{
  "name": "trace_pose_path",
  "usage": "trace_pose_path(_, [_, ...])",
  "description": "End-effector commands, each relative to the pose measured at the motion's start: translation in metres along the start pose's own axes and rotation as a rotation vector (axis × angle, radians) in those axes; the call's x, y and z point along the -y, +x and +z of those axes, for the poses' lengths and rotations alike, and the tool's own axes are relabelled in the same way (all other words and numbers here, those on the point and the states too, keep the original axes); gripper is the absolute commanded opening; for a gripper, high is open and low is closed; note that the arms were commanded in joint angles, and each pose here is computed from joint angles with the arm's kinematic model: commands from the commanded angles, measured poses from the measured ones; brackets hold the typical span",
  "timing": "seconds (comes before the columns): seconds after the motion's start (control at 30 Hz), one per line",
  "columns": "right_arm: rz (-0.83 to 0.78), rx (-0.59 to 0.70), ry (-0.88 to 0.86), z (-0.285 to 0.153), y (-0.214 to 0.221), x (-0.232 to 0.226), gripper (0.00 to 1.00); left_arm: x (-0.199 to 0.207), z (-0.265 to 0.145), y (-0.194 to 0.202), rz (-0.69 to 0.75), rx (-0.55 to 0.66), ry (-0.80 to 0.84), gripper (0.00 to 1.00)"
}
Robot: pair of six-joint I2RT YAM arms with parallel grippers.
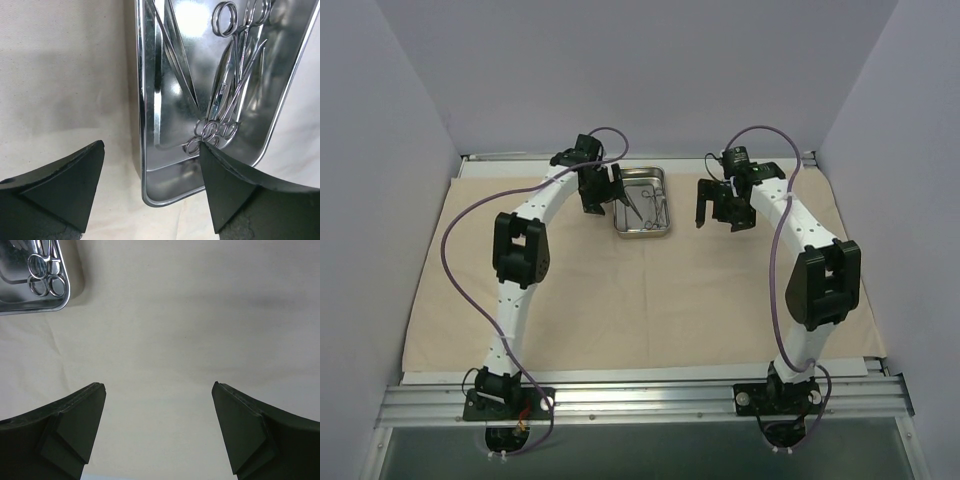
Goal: Open and lay out the surgical kit
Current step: Pick up the container from the surgical kit.
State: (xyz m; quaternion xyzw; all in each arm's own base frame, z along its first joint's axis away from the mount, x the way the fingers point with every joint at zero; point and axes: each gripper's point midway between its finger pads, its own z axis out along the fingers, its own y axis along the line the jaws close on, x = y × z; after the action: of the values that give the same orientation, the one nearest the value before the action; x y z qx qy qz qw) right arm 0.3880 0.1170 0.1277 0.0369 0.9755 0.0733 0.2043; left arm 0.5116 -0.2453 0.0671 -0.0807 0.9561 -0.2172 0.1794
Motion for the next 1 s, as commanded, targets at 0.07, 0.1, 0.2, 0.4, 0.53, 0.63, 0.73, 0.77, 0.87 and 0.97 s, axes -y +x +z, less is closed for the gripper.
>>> trace_pose_path(0.07, [0.019,0.014,0.001,-0.018,0.000,0.010,0.93,-0.011,-0.001,-0.002,0.014,0.010,-0.100,0.83])
trace_pose_path(0.1, [0.020,0.014,-0.001,-0.018,0.000,0.010,0.93,-0.012,-0.001,-0.001,0.017,0.007,-0.109,0.81])
trace_pose_path(0.2, [0.022,0.009,-0.010,-0.016,0.001,0.009,0.93,-0.013,-0.002,0.002,0.029,0.009,-0.138,0.75])
trace_pose_path(0.4, [0.024,0.007,-0.012,-0.016,0.005,0.010,0.93,-0.013,0.003,0.009,0.036,-0.003,-0.161,0.64])
trace_pose_path(0.53, [0.024,0.011,-0.005,-0.018,0.008,0.012,0.93,-0.014,0.008,0.012,0.045,-0.009,-0.171,0.44])
trace_pose_path(0.63, [0.025,0.013,-0.004,-0.019,0.009,0.012,0.93,-0.011,0.006,0.008,0.049,0.004,-0.163,0.34])
trace_pose_path(0.73, [0.025,0.010,-0.003,-0.019,0.012,0.013,0.93,-0.004,0.000,0.000,0.057,0.024,-0.146,0.25])
trace_pose_path(0.77, [0.024,0.008,-0.003,-0.018,0.013,0.014,0.93,-0.003,0.000,-0.001,0.058,0.027,-0.143,0.22])
trace_pose_path(0.87, [0.024,0.008,-0.004,-0.018,0.013,0.014,0.93,-0.001,-0.001,0.000,0.055,0.024,-0.132,0.17])
trace_pose_path(0.97, [0.023,0.009,-0.006,-0.017,0.012,0.014,0.93,0.003,-0.001,0.002,0.050,0.012,-0.112,0.02])
